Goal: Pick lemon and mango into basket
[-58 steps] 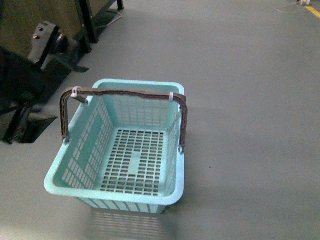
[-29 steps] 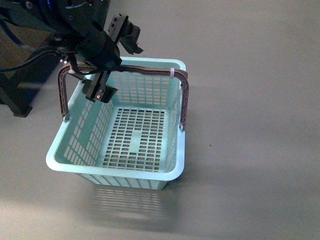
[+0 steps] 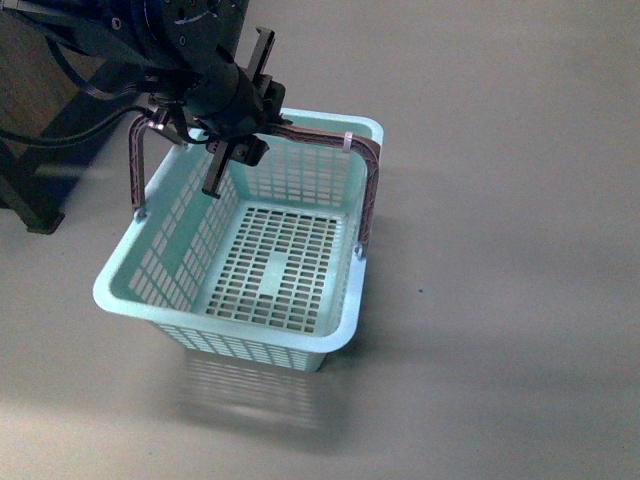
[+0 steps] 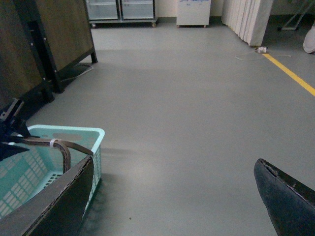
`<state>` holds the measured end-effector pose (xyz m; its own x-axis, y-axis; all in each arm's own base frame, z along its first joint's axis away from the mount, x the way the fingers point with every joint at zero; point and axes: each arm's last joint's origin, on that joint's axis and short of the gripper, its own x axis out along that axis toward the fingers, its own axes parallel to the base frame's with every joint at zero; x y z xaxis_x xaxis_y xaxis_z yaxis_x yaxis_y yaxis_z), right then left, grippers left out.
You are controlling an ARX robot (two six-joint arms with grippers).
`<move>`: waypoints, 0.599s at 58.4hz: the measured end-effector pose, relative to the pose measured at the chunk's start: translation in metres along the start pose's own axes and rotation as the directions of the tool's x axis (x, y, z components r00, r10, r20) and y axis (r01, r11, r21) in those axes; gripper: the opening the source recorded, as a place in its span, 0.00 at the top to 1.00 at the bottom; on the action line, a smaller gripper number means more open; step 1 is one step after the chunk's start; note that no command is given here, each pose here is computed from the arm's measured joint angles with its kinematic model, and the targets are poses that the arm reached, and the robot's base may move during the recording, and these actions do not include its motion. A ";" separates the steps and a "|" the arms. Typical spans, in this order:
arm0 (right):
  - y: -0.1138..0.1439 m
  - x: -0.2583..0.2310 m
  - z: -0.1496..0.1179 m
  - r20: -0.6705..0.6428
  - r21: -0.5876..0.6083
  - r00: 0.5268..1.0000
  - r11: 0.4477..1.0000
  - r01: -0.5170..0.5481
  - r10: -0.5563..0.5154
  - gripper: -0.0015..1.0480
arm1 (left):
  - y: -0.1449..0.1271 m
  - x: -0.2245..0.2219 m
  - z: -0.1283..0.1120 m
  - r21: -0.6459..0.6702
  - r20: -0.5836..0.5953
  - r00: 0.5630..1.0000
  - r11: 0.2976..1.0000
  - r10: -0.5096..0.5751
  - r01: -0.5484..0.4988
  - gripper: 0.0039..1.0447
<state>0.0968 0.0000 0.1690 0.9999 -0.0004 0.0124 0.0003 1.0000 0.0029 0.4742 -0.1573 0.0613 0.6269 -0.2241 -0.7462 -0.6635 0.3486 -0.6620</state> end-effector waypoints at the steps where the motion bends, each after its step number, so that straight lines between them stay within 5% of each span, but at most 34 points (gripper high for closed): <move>1: 0.000 0.000 0.000 0.000 0.000 1.000 1.000 0.000 0.000 0.08 | 0.000 0.000 0.000 -0.004 -0.001 1.000 1.000 -0.001 0.001 0.85; 6: 0.000 0.000 0.000 0.000 0.000 1.000 1.000 0.000 0.000 0.08 | -0.001 -0.006 0.001 -0.006 -0.006 1.000 1.000 -0.015 0.015 0.94; 21: 0.000 0.000 0.000 0.000 0.000 1.000 1.000 0.000 0.000 0.08 | -0.003 -0.054 0.016 -0.003 0.055 0.992 0.993 -0.114 0.114 0.95; 31: 0.000 0.000 0.000 0.000 0.000 1.000 1.000 0.000 0.000 0.08 | -0.011 -0.125 0.033 -0.054 0.123 0.959 0.963 -0.256 0.264 0.95; 35: 0.000 0.000 0.000 0.000 0.000 1.000 1.000 0.000 0.000 0.08 | -0.019 -0.183 0.037 -0.070 0.177 0.912 0.920 -0.370 0.387 0.95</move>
<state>0.0968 0.0000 0.1690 0.9999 -0.0004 0.0124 0.0003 1.0000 0.0029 0.3872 -0.0888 0.2130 0.8894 -0.1724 -0.4233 -0.3964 0.1702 -0.9022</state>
